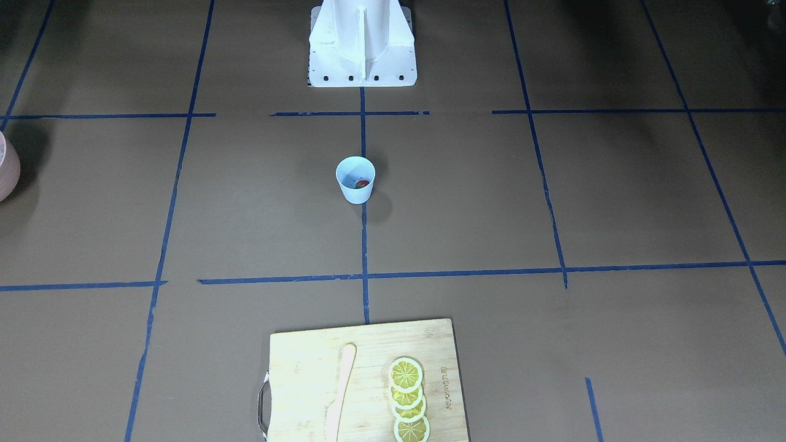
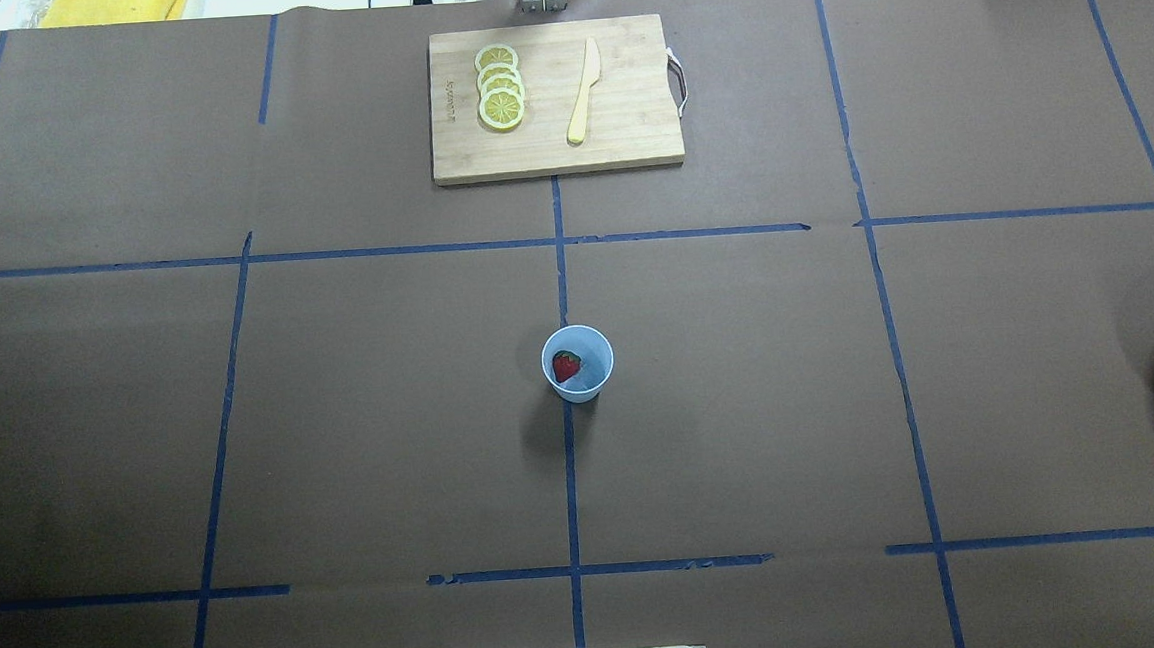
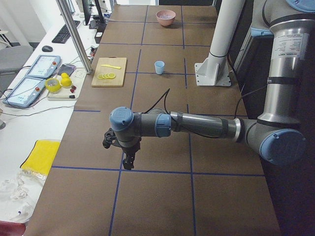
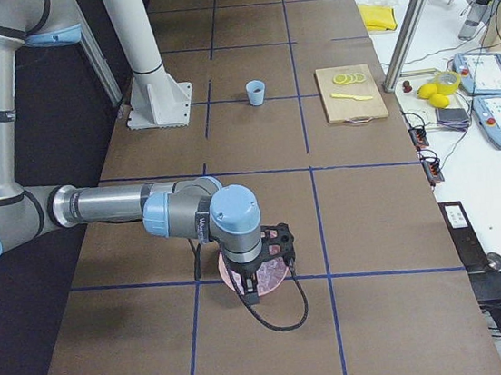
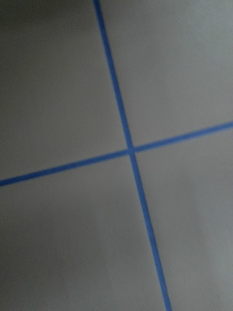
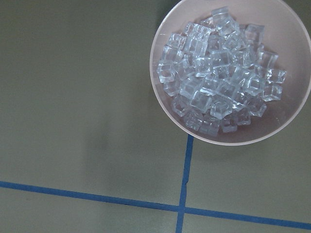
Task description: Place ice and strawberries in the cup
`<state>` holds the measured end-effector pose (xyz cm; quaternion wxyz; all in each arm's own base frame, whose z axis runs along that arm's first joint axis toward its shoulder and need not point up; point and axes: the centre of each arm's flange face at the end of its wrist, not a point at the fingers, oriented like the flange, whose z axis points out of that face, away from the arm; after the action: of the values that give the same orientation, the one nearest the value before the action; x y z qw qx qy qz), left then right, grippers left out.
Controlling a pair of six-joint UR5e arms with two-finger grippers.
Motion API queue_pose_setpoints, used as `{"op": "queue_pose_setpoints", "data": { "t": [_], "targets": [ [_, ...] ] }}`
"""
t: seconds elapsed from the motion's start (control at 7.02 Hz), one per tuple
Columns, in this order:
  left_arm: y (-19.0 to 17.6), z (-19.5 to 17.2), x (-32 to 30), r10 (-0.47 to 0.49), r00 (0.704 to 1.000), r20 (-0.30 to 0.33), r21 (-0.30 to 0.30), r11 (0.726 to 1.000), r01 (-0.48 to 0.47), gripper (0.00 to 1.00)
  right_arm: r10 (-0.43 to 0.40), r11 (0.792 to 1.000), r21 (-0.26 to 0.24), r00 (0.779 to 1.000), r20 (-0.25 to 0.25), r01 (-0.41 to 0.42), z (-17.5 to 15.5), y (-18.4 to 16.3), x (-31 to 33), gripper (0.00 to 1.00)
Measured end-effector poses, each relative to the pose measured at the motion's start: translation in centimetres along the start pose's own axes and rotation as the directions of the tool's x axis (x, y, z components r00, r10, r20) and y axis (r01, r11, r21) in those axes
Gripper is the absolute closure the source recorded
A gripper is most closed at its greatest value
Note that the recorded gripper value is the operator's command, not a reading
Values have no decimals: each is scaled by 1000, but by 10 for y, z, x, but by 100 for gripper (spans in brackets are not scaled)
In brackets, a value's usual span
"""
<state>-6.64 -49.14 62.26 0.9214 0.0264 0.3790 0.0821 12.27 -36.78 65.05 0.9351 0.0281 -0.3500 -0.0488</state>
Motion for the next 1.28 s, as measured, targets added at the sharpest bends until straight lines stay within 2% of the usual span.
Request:
{"op": "queue_pose_setpoints", "data": {
  "t": [0.28, 0.57, 1.28],
  "targets": [
    [13, -5, 0, -67, 998, 3, 14, 998, 67, 0, 2, 1000, 1, 1000, 0, -2, -1, 0, 1, 0],
    [14, -5, 0, -75, 997, 5, 22, 997, 75, 0, 3, 1000, 4, 1000, -1, -3, -2, 1, 1, 0],
    [26, 9, -12, -99, 995, 23, -11, 995, 99, 0, 10, 1000, 2, 1000, 1, -10, -1, 3, 3, 0]
  ]
}}
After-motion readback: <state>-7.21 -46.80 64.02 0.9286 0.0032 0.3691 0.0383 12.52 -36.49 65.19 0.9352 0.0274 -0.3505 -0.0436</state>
